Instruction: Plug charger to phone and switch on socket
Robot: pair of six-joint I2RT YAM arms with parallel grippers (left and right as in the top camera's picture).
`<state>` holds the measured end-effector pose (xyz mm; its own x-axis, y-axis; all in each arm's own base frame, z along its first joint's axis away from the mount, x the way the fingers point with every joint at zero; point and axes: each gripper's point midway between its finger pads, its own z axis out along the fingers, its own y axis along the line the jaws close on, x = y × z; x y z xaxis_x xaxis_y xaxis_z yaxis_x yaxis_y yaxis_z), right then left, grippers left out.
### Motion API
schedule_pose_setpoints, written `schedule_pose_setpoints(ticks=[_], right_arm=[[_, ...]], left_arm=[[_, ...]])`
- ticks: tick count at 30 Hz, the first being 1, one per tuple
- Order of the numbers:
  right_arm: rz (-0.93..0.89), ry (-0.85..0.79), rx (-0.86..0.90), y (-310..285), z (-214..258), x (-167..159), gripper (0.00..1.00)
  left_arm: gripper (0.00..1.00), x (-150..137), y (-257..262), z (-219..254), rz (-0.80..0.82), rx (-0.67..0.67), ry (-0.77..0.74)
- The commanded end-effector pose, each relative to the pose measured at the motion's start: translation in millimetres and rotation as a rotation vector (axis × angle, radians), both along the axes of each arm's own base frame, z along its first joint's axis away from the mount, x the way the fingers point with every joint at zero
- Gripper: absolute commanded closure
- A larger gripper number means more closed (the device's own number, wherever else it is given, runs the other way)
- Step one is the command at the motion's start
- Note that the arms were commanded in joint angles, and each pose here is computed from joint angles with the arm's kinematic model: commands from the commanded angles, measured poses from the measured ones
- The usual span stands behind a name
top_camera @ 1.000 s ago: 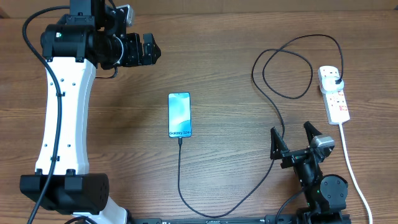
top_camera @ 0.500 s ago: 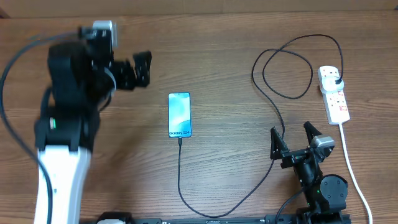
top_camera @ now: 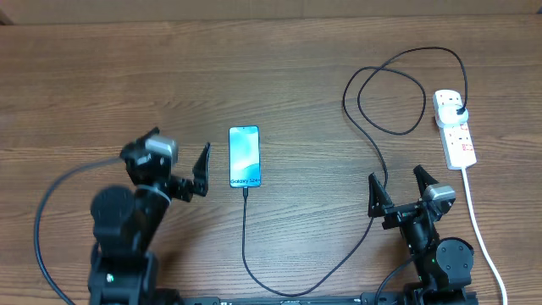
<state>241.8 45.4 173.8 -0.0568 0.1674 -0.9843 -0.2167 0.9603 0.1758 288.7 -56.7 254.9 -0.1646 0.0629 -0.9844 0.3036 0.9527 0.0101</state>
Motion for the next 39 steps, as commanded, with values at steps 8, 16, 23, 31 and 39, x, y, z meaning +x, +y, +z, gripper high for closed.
schedule_pose_setpoints(ticks=[8,16,23,31,39], right_arm=[[-0.006,-0.004,-0.001,0,-2,0,0.00],[-0.006,-0.004,-0.001,0,-2,0,0.00],[-0.006,-0.004,-0.001,0,-2,0,0.00],[-0.006,-0.004,-0.001,0,-2,0,0.00],[-0.006,-0.004,-0.001,0,-2,0,0.00]], left_arm=[[0.00,-27,18,-56,0.077,0.121,-0.081],[0.00,-37,22,-87,0.097,0.138,-0.109],[0.01,-43,22,-109,0.097,0.140,-0.090],[0.00,-45,25,-94,0.116,0.136,-0.155],[0.00,-45,25,-96,0.119,0.137,-0.148]])
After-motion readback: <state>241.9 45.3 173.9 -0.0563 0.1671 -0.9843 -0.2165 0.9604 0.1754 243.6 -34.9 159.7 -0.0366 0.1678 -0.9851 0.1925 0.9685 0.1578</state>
